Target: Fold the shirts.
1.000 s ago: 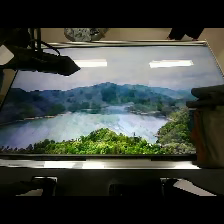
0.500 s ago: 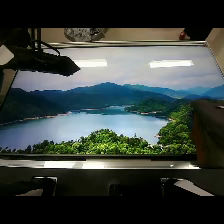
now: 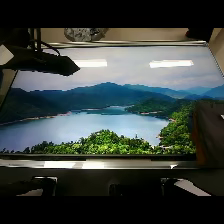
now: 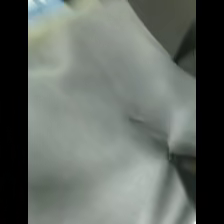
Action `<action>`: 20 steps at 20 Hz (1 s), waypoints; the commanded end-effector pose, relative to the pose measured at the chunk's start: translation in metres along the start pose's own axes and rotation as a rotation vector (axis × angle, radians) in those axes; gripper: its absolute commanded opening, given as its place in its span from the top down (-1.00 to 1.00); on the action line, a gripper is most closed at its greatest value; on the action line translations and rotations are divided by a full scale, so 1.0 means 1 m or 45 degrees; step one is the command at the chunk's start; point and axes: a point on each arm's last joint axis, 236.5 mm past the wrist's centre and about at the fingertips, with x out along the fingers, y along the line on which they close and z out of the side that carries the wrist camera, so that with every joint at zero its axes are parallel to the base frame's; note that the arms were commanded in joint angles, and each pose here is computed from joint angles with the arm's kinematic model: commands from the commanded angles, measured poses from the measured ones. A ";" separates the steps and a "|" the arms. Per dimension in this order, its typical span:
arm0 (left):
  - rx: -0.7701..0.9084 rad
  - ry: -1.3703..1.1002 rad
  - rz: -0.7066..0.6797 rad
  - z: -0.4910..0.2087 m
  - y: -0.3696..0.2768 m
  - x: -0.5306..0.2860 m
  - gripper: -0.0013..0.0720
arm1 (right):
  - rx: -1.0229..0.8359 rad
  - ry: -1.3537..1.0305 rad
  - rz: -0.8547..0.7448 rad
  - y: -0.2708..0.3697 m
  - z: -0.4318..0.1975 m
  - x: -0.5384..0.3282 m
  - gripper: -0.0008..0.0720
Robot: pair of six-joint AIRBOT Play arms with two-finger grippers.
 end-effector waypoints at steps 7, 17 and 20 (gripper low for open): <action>0.081 -0.297 0.508 0.071 0.059 -0.081 0.89 | -0.769 -1.301 -0.228 0.164 0.182 -0.280 -0.85; -0.345 0.657 0.499 -0.235 0.102 -0.002 -0.27 | -1.484 -0.056 0.268 0.409 -0.027 0.002 -0.85; -0.359 0.636 0.506 -0.242 0.102 -0.002 -0.27 | -1.494 -0.031 0.282 0.412 -0.036 0.008 -0.85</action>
